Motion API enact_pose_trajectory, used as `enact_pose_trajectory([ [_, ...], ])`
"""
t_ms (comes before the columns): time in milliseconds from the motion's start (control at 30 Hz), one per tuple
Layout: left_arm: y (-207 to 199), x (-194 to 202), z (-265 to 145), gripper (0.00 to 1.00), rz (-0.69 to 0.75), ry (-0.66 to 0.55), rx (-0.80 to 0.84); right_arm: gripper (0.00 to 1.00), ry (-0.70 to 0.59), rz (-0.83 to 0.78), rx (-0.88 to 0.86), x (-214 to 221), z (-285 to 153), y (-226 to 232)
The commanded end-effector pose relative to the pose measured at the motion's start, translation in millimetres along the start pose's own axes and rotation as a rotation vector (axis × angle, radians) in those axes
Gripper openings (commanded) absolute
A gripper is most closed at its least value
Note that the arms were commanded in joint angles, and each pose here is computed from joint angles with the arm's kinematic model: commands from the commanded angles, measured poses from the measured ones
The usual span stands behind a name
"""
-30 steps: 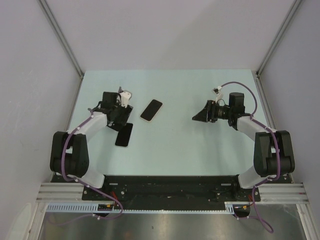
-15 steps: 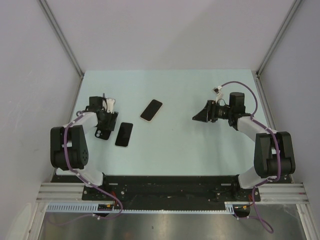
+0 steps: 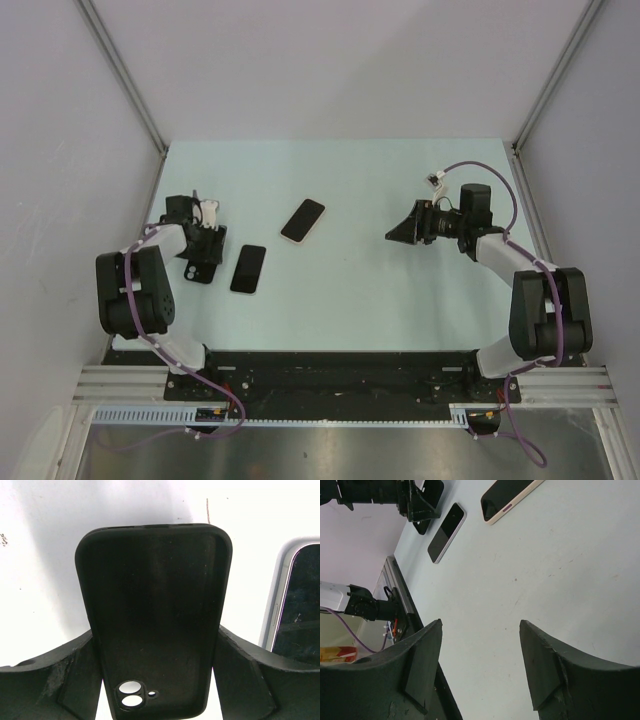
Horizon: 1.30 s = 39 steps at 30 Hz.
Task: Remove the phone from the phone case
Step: Place the phone case at the center of the board.
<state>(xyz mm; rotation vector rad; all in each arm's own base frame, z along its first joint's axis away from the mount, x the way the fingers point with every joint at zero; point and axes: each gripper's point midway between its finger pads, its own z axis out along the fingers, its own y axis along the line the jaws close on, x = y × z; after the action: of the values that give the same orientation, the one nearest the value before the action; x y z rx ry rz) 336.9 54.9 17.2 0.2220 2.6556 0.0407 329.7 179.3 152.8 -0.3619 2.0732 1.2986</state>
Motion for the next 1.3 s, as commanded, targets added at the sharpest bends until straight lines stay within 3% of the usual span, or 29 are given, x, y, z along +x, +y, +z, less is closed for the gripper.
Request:
enact_pose_trajectory([
  [0,-4,33,4,0.73,-0.001,0.111,0.028,0.68,-0.032,-0.074,-0.009,-15,-4,11],
  [633,-7,49,-8,0.98,-0.001,0.144,0.042,0.68,-0.036,-0.096,-0.006,-17,-6,13],
  [933,-2,8,-35,1.00,-0.044,0.018,0.030,0.68,-0.035,-0.098,-0.005,-16,-6,13],
  [1100,0,-41,-67,1.00,-0.050,-0.133,0.041,0.68,-0.031,-0.102,-0.003,-15,-5,13],
  [1267,-27,-84,-92,1.00,-0.014,-0.261,0.138,0.69,-0.033,-0.110,0.001,-16,-5,12],
])
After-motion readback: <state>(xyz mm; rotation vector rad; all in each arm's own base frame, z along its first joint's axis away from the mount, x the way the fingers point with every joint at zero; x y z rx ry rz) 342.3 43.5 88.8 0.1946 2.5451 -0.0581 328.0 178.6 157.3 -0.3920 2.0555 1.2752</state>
